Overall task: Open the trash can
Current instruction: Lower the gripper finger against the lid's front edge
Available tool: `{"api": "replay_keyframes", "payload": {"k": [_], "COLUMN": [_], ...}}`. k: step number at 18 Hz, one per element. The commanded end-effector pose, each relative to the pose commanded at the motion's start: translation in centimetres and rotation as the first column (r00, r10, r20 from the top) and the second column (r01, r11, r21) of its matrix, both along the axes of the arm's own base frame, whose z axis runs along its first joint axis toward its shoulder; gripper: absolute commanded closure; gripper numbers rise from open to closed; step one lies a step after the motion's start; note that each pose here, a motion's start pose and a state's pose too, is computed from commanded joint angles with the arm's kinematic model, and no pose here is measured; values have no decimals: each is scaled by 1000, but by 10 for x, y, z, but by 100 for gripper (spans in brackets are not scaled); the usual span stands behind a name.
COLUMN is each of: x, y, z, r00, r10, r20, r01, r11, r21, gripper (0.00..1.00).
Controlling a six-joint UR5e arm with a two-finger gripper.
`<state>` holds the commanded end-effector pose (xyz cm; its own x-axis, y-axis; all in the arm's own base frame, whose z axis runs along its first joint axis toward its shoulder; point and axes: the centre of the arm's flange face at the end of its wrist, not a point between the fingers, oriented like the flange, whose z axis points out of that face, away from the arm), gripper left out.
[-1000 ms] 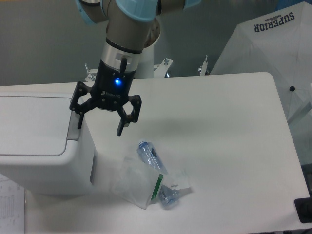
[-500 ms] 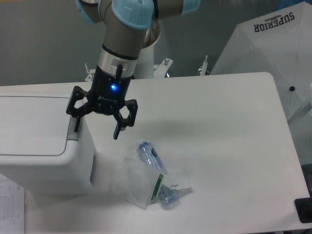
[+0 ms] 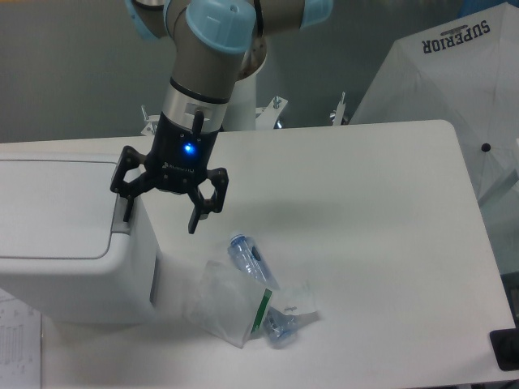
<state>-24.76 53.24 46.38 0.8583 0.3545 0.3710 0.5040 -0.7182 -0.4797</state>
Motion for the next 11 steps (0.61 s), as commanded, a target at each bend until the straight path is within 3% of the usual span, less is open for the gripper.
{"api": "replay_keyframes", "payload": {"k": [11], "x": [0], "y": [0], "z": [-2], "r00": [1000], "r10": [0], "r20": [3], "r01": [0], "r11": [1000], "r21": [-3], "gripper": [0]}}
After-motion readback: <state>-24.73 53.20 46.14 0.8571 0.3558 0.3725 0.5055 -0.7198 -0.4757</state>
